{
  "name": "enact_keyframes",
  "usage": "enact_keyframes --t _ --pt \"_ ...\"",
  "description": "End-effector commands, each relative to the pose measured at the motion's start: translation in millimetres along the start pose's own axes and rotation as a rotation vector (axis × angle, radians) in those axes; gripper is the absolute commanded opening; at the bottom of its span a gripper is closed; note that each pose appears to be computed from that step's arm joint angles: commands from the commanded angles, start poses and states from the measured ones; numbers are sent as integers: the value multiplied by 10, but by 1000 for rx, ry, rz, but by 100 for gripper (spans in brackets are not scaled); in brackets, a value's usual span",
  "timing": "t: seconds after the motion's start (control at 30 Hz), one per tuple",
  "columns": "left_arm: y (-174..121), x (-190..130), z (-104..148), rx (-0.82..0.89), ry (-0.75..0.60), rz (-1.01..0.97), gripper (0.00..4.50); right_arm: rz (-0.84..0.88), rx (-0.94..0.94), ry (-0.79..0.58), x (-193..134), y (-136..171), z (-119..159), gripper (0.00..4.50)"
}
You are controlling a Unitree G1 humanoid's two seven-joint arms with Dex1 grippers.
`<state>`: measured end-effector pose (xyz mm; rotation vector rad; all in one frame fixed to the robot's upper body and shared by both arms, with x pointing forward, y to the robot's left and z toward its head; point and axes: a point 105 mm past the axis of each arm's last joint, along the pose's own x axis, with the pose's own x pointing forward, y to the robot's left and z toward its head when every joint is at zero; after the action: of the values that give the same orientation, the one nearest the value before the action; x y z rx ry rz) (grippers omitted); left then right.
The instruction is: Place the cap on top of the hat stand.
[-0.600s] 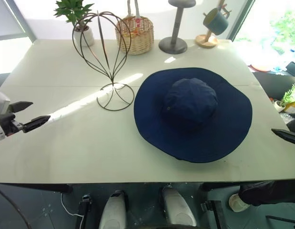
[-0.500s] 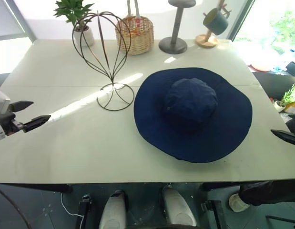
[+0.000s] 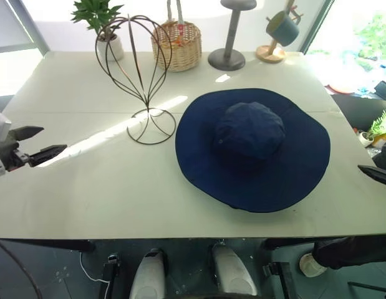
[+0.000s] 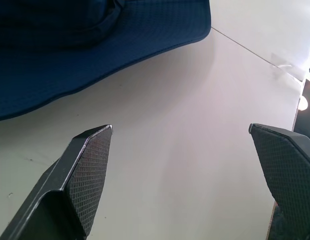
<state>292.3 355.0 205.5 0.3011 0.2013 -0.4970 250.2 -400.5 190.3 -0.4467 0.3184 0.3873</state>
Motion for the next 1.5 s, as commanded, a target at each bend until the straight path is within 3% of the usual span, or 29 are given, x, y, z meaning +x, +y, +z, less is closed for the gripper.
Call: enact_keyframes --t 0.03,0.13,0.4,0.53,0.73,0.83,0.97,1.27,1.5 --pt "7 -17 153 25 -21 -16 450 -12 -24 -5 -45 -31 61 448" --pt "-41 20 193 18 -24 -52 450 -30 -59 3 -59 -48 74 448" --pt "-461 168 608 -7 -106 -300 450 -85 -307 48 -62 -88 272 448" --pt "-948 195 736 44 -96 -551 450 13 -546 16 -92 257 722 448" --pt "-1253 290 742 105 -67 -725 450 155 -757 7 -58 911 940 448" --pt "-1353 354 732 122 -59 -793 450 206 -783 4 -13 1205 891 448" --pt "-1491 422 728 142 -54 -888 450 271 -879 85 -2 1506 601 448" --pt "-1654 554 809 158 -72 -1001 450 247 -938 67 167 2095 120 448" --pt "-1682 597 839 163 -84 -1012 450 84 -964 60 496 2112 -57 448"
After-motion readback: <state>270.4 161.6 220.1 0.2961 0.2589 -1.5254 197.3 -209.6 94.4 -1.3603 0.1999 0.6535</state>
